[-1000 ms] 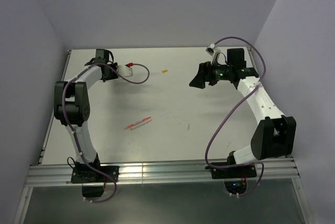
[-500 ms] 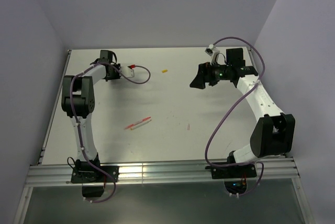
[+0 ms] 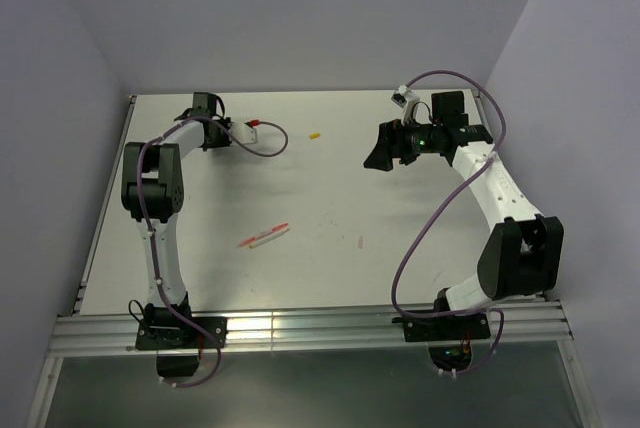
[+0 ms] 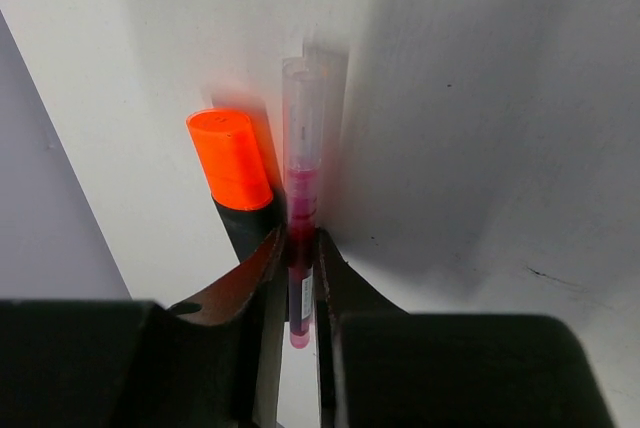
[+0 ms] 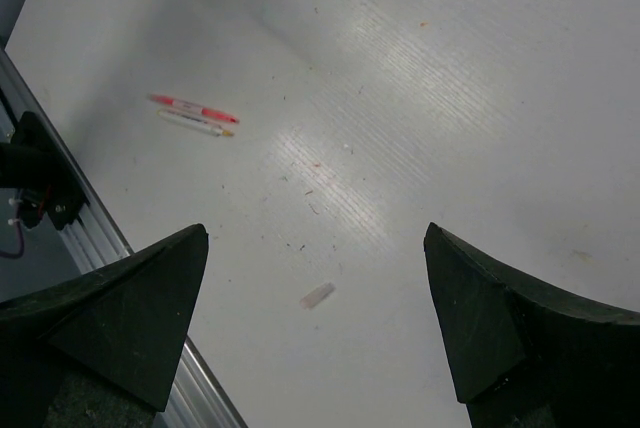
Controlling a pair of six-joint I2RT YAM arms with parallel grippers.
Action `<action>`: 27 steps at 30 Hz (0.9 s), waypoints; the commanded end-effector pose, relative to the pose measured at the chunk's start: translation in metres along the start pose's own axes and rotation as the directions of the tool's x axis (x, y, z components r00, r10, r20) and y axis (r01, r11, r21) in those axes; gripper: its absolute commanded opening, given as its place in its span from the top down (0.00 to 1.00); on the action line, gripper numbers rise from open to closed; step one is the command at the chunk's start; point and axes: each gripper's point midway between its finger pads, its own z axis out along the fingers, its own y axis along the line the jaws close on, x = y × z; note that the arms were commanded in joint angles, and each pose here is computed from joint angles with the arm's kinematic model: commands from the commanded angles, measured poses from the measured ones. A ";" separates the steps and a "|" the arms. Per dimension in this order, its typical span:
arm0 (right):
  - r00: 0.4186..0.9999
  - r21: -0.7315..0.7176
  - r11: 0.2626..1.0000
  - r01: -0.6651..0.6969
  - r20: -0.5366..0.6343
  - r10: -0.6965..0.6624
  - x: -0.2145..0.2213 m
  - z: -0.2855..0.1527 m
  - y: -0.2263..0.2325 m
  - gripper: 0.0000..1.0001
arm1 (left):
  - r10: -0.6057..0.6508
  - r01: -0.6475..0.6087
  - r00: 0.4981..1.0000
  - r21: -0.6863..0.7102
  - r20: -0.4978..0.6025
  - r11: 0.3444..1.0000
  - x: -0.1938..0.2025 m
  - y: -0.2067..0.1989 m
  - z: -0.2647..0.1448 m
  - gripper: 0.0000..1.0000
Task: Insert the pens into the pen caps
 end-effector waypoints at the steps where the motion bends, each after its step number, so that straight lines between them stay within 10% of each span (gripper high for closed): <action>1: 0.998 0.013 0.999 0.051 0.034 -0.052 -0.018 -0.006 0.001 0.04 | -0.016 0.015 1.000 0.080 0.006 0.997 -0.001 -0.022 0.003 0.80; 19: 0.996 0.004 0.997 0.071 0.046 -0.071 -0.016 -0.011 0.007 0.04 | -0.020 0.015 0.999 0.117 0.035 0.993 -0.013 -0.037 -0.022 0.70; 27: 0.996 0.006 0.997 0.073 0.048 -0.074 -0.017 -0.011 0.007 0.04 | -0.053 0.051 0.993 0.028 0.103 0.998 -0.040 0.009 -0.065 0.50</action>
